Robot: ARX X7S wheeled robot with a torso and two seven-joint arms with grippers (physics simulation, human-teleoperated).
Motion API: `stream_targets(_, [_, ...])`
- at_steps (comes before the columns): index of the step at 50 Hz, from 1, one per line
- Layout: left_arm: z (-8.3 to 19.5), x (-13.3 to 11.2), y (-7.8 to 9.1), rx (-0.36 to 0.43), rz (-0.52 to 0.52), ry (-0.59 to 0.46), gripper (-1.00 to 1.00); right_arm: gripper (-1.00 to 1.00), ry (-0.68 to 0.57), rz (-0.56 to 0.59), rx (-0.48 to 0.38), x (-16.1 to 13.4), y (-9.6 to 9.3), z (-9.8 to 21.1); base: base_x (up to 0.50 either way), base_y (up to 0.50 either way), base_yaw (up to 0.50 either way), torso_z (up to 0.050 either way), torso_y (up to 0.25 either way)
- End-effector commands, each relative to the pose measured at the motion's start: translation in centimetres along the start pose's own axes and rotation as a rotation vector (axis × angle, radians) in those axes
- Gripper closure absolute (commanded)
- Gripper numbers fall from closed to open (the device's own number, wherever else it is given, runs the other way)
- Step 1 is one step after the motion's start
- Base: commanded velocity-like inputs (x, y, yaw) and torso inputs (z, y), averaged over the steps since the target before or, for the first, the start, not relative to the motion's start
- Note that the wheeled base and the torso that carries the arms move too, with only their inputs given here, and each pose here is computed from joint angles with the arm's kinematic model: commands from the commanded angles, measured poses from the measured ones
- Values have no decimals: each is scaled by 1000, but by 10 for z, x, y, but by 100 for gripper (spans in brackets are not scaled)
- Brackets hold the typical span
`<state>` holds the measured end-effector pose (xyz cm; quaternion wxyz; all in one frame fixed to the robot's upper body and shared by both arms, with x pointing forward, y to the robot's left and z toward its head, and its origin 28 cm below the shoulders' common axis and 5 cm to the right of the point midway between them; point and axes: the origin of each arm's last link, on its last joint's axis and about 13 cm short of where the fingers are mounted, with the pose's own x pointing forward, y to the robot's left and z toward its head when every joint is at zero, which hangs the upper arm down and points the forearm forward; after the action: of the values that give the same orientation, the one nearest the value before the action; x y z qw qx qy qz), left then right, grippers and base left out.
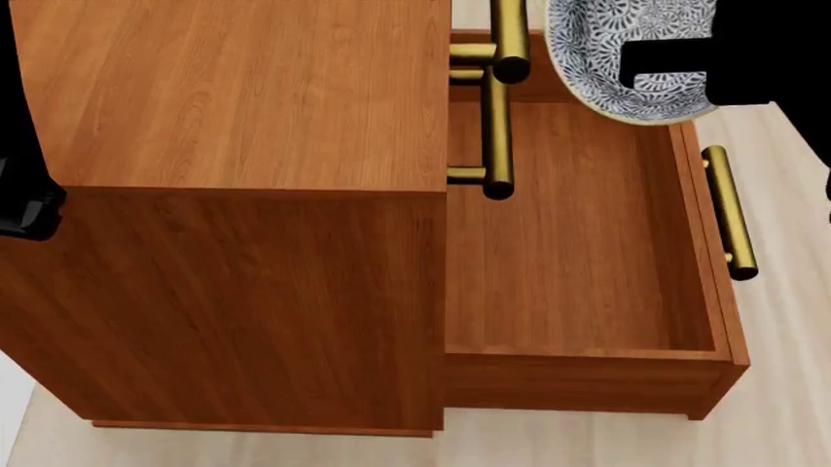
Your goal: Put the bowl in the bottom drawer of the cabinet.
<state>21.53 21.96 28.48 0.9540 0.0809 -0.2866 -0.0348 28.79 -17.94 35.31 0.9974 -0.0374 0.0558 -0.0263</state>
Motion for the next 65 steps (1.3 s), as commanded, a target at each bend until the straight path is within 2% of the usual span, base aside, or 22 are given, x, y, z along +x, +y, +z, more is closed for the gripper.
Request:
stream_targets(1, [1, 2, 1, -4, -22, -4, -100, 100, 20, -13, -24, 2, 0, -4, 17, 0, -12, 0, 0])
stream_targets(20, [1, 3, 1, -7, -22, -4, -100, 100, 72, -30, -73, 8, 1, -8, 3, -2, -3, 0, -1])
stream_targets(65, [0, 2, 0, -8, -25, -3, -100, 100, 149, -29, -79, 24, 5, -39, 3, -2, -3, 0, -1])
